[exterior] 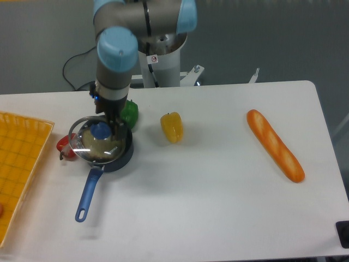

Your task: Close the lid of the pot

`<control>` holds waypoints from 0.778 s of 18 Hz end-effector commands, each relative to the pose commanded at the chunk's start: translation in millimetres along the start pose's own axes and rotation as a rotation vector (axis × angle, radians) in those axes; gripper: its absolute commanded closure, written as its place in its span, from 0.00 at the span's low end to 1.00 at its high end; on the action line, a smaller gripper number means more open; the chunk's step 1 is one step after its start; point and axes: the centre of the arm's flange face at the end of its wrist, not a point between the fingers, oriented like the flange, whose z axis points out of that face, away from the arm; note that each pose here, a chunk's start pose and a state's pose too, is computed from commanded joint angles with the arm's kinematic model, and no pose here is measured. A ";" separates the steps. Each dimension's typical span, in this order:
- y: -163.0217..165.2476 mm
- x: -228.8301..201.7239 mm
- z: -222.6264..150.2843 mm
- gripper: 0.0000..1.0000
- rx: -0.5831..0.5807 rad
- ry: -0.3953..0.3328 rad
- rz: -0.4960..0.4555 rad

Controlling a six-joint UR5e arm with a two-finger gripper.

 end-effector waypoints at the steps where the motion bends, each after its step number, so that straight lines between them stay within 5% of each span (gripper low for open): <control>1: 4.8 -3.4 -5.3 0.00 -0.013 -0.017 -0.006; 4: 15.1 -8.4 -13.6 0.00 -0.077 -0.054 -0.008; 8: 37.5 -14.0 -26.5 0.00 -0.143 -0.018 0.145; 14: 56.5 -33.2 -54.4 0.00 -0.080 -0.009 0.196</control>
